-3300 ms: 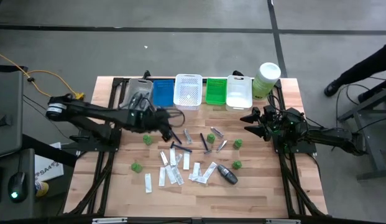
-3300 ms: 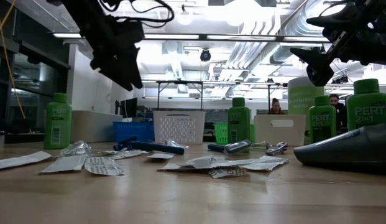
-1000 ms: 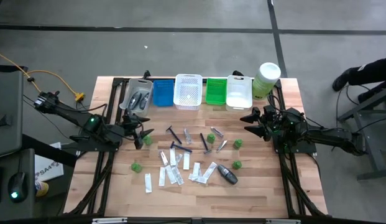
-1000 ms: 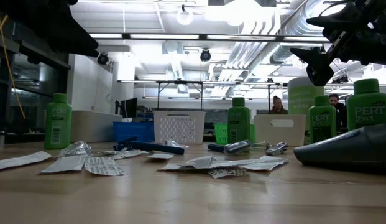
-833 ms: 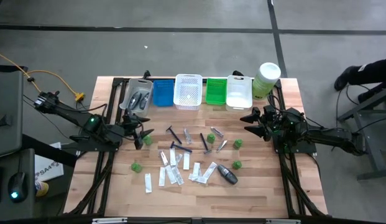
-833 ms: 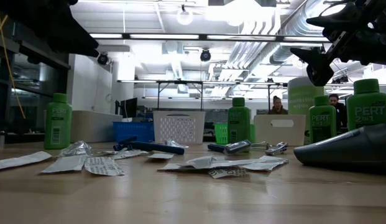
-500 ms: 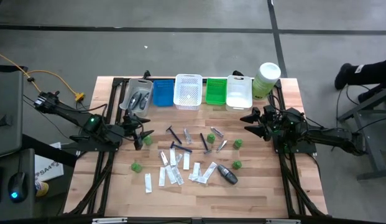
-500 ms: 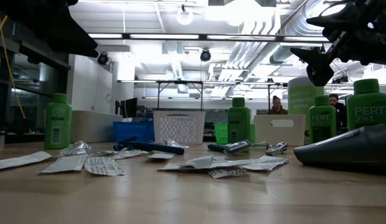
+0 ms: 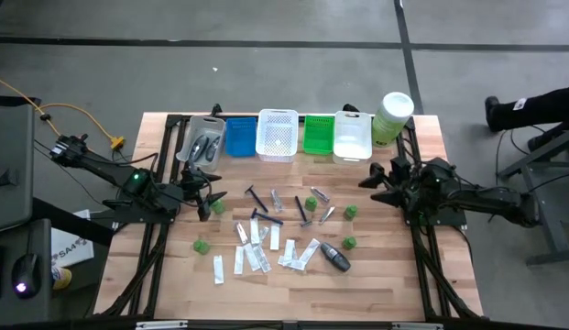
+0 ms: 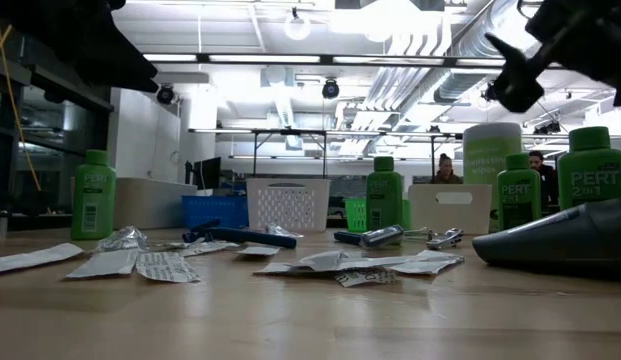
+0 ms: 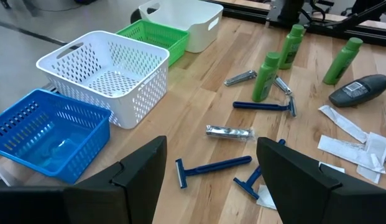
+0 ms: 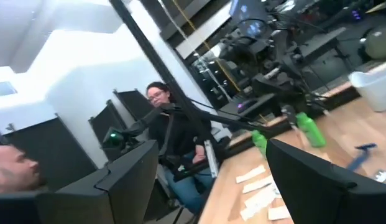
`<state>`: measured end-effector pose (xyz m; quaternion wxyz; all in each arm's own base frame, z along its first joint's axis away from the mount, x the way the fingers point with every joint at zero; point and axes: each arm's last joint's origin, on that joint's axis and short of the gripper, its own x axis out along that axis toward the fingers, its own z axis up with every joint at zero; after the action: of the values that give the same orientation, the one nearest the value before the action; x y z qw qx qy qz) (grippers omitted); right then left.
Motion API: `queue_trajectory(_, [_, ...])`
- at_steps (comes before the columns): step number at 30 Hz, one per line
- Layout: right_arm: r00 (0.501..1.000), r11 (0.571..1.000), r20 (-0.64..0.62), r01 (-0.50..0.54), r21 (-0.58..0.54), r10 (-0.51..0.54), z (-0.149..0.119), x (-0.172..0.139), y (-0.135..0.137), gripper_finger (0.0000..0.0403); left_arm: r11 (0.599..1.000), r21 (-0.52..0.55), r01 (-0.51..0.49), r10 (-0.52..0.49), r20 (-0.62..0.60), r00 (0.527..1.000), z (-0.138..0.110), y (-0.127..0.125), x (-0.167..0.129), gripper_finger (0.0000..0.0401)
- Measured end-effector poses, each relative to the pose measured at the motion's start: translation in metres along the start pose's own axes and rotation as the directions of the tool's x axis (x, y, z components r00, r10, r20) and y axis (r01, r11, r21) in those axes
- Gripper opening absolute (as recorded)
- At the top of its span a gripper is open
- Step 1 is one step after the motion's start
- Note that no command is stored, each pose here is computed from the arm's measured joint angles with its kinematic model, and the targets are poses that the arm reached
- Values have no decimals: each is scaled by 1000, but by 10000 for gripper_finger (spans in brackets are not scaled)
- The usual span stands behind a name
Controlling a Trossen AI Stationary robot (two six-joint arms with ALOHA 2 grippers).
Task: Pick & Place Travel size toiletries
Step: Put the deodorant into the gray bin
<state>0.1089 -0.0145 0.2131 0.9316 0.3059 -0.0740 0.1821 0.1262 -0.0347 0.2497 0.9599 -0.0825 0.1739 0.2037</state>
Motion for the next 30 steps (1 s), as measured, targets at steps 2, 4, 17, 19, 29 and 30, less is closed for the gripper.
queue_trajectory(2, [999,998,-12,-51,-29,50,5,3,8,293,1000,-1,0,0,0,1000,0,0,0,248])
queue_trajectory(4, [997,996,-19,-76,-43,75,10,7,14,293,1000,-2,0,0,0,1000,0,0,0,248])
queue_trajectory(17, [940,947,-131,299,-119,-314,16,51,32,293,1000,9,29,-29,-14,999,0,-1,0,248])
queue_trajectory(19, [915,926,-160,353,-132,-371,15,59,36,293,1000,10,29,-29,-14,999,0,-1,0,248])
queue_trajectory(29, [788,828,-260,509,-234,-558,0,100,74,293,997,8,71,-71,-35,997,-1,-2,0,248])
queue_trajectory(30, [769,816,-276,525,-241,-576,-2,105,77,293,997,11,71,-71,-35,997,-1,-2,0,248])
